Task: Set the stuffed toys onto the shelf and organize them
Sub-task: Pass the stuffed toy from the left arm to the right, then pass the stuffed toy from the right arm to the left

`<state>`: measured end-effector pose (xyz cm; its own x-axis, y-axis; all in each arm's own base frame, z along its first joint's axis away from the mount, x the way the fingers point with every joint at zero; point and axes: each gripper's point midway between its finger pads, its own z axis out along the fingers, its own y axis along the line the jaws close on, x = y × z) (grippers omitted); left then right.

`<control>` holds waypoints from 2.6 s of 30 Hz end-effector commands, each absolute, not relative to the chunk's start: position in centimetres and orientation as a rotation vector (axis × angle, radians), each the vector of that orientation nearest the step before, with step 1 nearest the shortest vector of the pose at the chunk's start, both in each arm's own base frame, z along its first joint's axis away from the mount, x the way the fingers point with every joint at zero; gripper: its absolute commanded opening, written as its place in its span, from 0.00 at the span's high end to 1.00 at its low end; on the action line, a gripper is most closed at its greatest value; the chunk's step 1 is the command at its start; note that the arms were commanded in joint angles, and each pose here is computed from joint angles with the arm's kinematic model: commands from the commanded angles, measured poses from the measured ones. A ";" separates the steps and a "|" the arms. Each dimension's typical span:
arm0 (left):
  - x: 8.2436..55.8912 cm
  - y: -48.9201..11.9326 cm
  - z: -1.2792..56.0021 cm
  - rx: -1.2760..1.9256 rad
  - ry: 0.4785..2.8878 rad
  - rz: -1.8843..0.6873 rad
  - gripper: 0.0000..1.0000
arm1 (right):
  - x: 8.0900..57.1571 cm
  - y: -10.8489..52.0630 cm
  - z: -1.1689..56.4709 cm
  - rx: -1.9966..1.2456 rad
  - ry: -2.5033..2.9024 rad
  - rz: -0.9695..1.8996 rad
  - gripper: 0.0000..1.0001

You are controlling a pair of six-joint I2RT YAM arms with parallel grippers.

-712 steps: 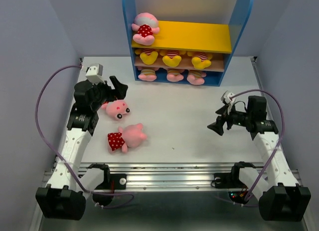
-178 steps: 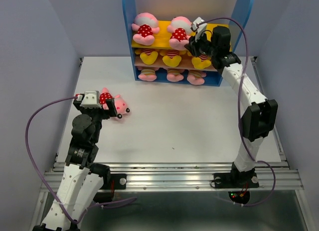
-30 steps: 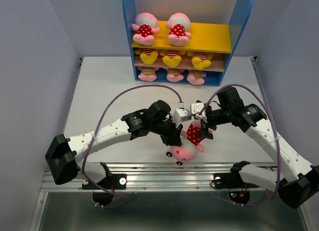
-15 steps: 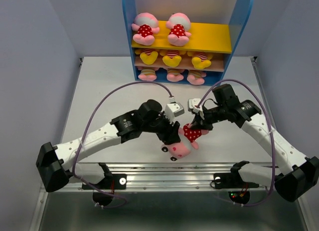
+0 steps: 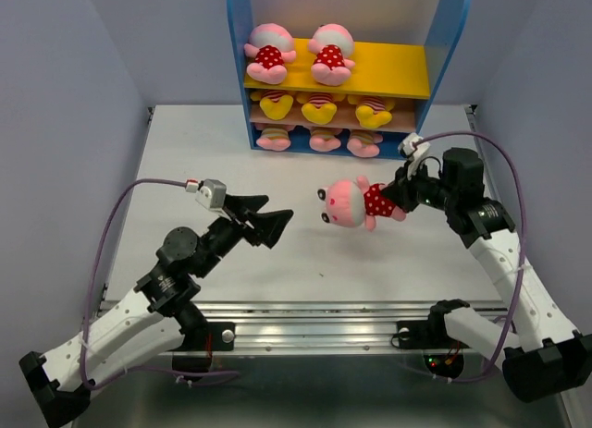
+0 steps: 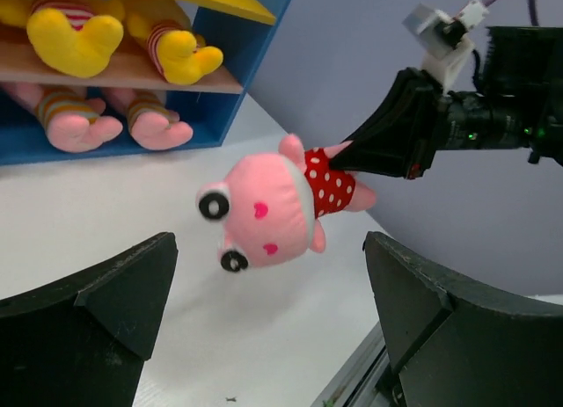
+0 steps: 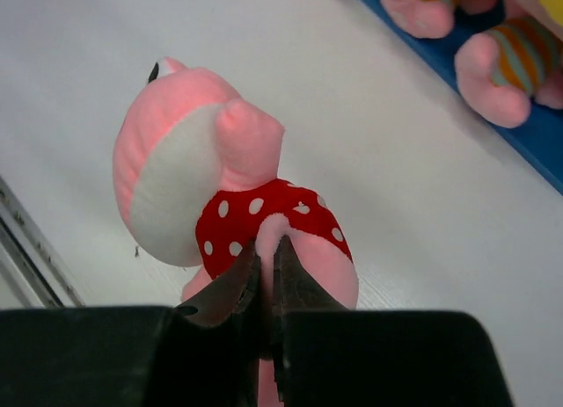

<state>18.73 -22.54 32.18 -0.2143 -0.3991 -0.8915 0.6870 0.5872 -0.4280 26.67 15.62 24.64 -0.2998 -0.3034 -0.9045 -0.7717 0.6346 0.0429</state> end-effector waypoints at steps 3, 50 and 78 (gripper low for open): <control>21.8 -23.3 29.7 -0.016 1.511 -1.092 0.01 | 31.8 14.0 32.0 -0.173 1.795 0.633 0.99; 28.7 -31.3 29.7 -0.319 1.626 -1.465 0.25 | 28.1 19.8 31.1 -0.066 1.859 1.266 0.99; 28.5 -28.2 27.9 0.174 1.727 -1.284 1.00 | 24.5 16.3 28.1 -1.163 1.601 0.585 0.00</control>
<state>29.93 -28.55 25.38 -0.5755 -0.4969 -0.6495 0.4474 0.4736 -0.7587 26.14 17.79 27.76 -0.2704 -0.1683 -0.9479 -0.8306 0.5387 0.1412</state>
